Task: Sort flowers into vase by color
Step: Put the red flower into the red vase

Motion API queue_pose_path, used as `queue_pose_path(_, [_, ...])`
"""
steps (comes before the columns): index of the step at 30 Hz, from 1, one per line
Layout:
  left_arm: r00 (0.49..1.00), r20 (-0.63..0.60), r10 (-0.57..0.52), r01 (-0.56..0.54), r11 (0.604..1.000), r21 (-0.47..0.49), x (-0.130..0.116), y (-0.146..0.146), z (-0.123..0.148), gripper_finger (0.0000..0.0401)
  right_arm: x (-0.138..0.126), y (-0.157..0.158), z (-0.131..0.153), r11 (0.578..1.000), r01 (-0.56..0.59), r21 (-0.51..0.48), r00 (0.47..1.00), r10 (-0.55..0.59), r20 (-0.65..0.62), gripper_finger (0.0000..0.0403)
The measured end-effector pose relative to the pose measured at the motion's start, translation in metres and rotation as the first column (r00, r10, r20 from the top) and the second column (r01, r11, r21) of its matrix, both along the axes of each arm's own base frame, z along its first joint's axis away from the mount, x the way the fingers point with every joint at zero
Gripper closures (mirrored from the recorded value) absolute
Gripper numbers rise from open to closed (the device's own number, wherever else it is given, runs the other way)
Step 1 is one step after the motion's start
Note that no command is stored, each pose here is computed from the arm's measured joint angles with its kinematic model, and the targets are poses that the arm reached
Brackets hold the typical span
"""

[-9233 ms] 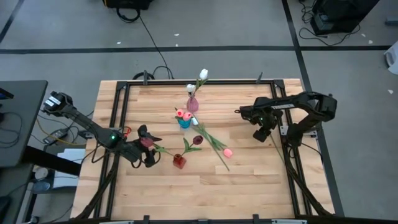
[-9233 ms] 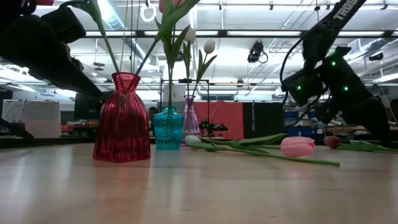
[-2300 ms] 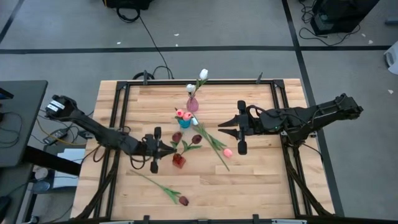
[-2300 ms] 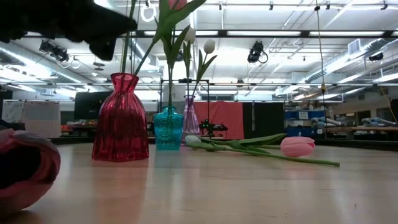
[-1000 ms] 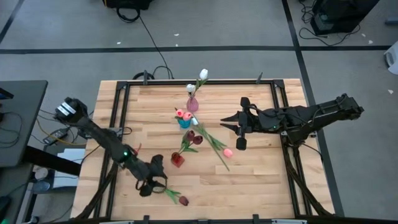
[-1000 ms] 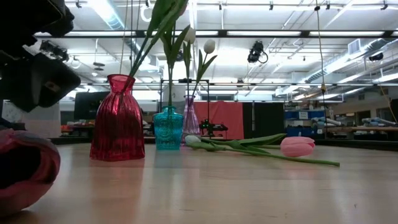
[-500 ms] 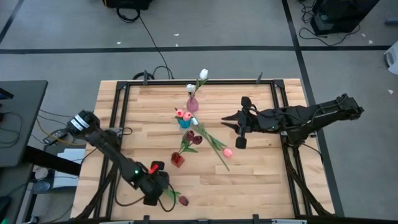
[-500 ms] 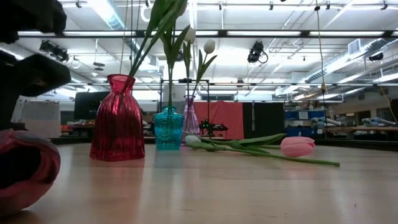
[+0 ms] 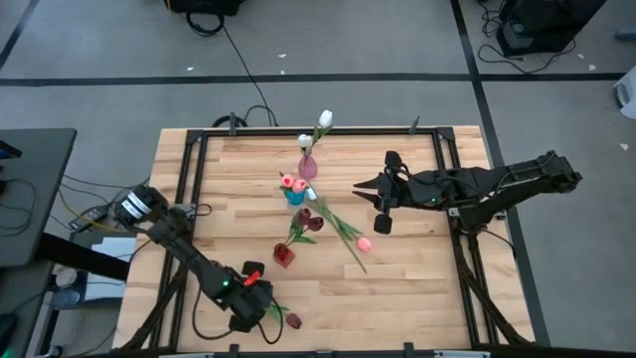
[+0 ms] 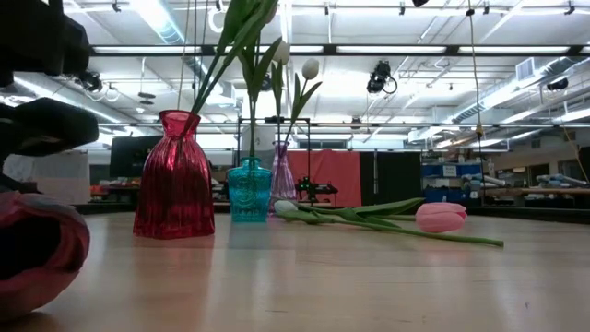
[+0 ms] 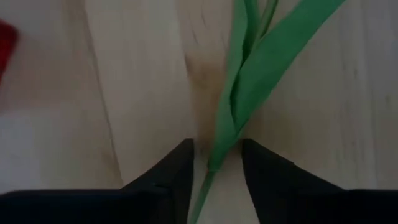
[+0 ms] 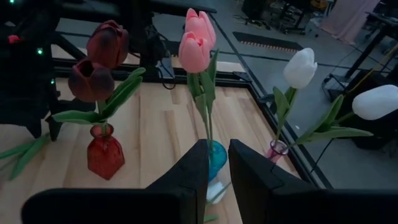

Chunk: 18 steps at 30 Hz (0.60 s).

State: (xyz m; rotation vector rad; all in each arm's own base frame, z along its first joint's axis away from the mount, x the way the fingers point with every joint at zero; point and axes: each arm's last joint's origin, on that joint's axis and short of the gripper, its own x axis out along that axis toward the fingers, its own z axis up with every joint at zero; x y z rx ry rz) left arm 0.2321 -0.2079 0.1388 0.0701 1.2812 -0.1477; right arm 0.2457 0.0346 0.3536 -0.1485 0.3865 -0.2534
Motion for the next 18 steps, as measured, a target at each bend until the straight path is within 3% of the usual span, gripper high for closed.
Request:
queue_pose_path(7, [0.997, -0.046, -0.067, 0.069, 0.996, 0.055, 0.004, -0.003, 0.012, 0.0382, 0.002, -0.002, 0.0, 1.0, 0.009, 0.001, 1.0, -0.009, 0.005, 0.0327])
queue_pose_path(12, [0.998, 0.01, -0.066, 0.065, 0.996, 0.067, 0.005, -0.002, 0.031, 0.0389, 0.002, -0.002, 0.0, 1.0, 0.007, 0.007, 1.0, -0.007, 0.004, 0.0327])
queue_pose_path(18, [0.959, 0.276, -0.068, 0.046, 0.995, 0.083, -0.005, 0.012, 0.068, 0.0395, 0.001, -0.001, -0.002, 0.999, -0.025, 0.043, 1.0, 0.025, -0.009, 0.0327])
